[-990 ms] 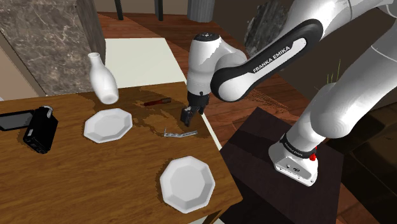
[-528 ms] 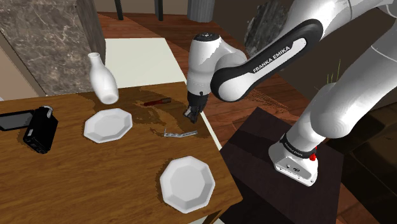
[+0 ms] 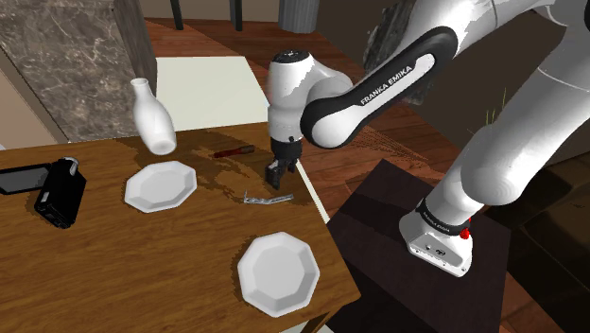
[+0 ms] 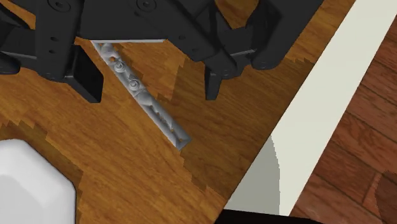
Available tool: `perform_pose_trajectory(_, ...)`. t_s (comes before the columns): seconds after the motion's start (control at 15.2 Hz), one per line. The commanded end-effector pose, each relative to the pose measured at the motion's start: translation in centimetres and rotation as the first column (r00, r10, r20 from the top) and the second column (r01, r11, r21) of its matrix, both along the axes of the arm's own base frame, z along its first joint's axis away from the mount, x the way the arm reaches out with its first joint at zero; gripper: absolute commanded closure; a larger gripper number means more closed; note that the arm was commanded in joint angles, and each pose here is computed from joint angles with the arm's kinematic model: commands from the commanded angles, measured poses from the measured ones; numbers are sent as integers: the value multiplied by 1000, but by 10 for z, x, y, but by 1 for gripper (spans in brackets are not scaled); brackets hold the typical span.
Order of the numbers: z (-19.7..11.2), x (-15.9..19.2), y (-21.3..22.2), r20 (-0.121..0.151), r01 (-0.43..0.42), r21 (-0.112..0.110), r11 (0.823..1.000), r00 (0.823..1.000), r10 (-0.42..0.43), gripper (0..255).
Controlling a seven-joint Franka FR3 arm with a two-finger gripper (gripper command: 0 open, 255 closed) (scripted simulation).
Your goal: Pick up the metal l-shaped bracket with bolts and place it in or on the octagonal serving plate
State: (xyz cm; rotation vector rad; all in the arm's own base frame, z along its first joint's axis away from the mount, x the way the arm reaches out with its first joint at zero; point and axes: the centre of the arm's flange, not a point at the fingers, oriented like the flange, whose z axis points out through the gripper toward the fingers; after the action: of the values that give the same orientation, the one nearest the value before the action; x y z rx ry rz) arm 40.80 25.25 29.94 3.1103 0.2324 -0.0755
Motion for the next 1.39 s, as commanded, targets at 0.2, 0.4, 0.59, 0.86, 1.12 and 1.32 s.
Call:
perform_pose_trajectory(0.2, -50, 59, 52, -218, -447, -38, 894, 877, 429, 0)
perform_pose_trajectory(0.4, -77, 72, 81, -311, -617, -22, 787, 752, 581, 0)
perform_pose_trajectory(0.59, -91, 68, 77, -311, -617, -22, 787, 752, 581, 0)
perform_pose_trajectory(0.86, -114, 62, 70, -311, -617, -22, 787, 752, 581, 0)
perform_pose_trajectory(1.12, -114, 62, 70, -311, -617, -22, 787, 752, 581, 0)
perform_pose_trajectory(1.32, -114, 62, 70, -311, -617, -22, 787, 752, 581, 0)
